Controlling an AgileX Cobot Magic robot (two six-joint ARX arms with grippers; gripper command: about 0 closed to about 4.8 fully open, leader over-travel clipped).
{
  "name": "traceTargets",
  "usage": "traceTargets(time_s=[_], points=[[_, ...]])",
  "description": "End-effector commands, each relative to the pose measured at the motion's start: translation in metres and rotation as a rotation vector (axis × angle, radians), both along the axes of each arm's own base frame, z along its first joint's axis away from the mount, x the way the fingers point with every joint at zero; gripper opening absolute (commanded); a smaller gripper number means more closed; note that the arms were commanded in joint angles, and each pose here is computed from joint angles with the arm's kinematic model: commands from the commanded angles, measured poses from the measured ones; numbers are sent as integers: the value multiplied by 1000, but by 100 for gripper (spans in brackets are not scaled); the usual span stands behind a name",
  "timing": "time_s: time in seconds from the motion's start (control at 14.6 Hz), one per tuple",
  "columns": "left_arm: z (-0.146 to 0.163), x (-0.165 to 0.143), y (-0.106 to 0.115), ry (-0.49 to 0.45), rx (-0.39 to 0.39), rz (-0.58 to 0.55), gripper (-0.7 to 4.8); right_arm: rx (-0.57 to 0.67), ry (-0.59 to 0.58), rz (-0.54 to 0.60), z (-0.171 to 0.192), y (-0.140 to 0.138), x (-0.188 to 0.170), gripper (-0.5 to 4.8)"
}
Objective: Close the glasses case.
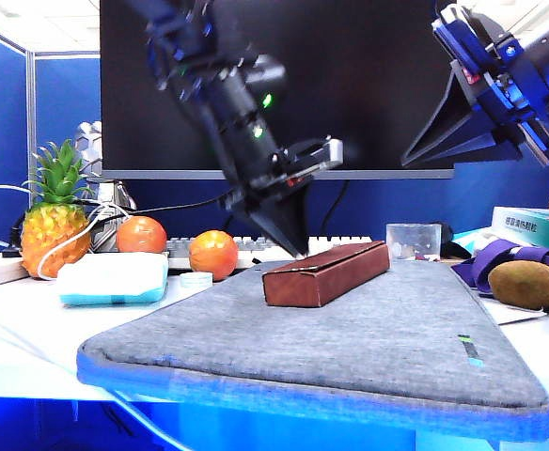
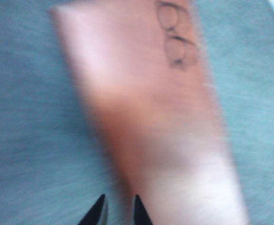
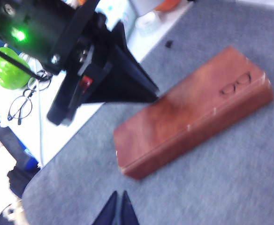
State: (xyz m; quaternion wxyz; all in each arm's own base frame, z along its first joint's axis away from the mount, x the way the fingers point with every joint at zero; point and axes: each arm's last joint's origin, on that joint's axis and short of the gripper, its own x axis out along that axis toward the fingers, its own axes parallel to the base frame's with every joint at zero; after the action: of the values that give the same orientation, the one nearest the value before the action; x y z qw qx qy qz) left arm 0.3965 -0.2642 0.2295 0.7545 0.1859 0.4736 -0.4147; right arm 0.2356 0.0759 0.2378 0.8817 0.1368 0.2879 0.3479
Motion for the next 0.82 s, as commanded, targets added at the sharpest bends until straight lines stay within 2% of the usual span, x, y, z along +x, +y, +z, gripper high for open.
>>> traceTargets(time_s=[0.07,0.21,0.34,0.48,0.62,0.75,0.82], points=[[70,-1,20,-213,-15,77,90,23,-119,6,15,0,5,-6],[118,-17,39,-311,-70,119,95,40,-144,24,24,0,7,-6],[164,-44,59,-421,-62,176,121,54,-209,20,44,-1,7,-6],[210,-73,87,-528,-119,210,123,69,-342,-5,81,-7,2,-6],[243,-98,124,-588,-171,324,122,54,-507,-59,118,-16,-15,-6],[267,-127,160,-614,-190,409,121,64,-635,-123,146,-28,-41,-6],[285,-157,181,-669,-225,411,121,65,-705,-189,159,-36,-63,-6]])
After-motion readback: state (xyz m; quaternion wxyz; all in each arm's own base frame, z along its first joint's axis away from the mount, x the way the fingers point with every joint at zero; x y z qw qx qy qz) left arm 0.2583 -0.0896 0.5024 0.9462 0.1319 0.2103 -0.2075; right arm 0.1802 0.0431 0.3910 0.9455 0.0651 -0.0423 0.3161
